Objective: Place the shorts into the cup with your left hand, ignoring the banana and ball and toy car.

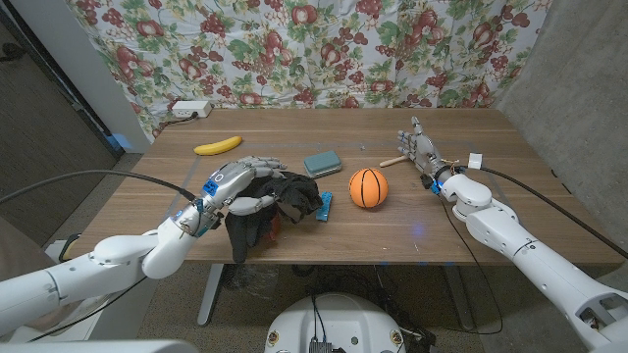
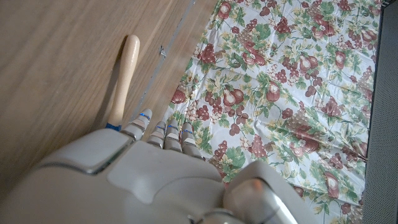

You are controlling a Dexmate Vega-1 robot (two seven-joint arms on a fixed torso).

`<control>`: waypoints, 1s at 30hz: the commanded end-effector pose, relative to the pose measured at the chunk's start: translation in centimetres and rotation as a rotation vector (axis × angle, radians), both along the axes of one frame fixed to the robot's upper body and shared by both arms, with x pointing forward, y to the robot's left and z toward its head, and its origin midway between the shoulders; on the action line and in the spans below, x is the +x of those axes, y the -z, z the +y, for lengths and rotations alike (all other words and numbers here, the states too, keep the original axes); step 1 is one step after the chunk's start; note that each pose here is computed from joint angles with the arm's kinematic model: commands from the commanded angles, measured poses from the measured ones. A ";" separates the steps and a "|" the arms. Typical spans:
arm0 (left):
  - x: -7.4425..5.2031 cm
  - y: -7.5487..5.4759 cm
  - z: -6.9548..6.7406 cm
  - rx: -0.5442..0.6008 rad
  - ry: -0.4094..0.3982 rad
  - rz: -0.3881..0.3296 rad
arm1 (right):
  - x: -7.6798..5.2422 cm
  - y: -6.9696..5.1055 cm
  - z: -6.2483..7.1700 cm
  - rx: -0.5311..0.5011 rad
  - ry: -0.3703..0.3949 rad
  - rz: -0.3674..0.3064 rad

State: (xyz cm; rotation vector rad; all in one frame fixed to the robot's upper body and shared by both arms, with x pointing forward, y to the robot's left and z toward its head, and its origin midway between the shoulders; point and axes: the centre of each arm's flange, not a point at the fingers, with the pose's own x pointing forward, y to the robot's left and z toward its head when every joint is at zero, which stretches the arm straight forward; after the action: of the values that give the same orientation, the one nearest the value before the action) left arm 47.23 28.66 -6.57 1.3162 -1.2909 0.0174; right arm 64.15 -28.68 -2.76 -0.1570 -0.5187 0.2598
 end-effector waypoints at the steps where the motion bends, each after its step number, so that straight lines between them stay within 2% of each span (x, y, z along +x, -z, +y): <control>1: -0.5 -0.4 -0.2 -0.002 0.021 0.008 | 0.1 0.1 -0.2 0.004 0.002 0.001; 13: -0.9 -1.0 -0.3 -0.018 0.040 0.005 | 0.3 0.3 -0.2 0.010 -0.003 0.007; 23: -1.5 -1.5 -0.4 -0.080 0.069 0.006 | 0.2 0.4 -0.2 0.010 0.000 0.008; 30: -1.5 -1.3 0.0 -0.117 0.063 0.011 | 0.0 0.6 0.0 0.011 0.001 0.009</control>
State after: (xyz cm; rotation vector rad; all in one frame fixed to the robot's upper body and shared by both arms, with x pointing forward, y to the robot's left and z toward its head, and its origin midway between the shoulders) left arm 45.94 28.34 -5.39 1.2288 -1.3110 0.0116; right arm 64.38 -28.89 -3.13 -0.1477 -0.5123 0.2585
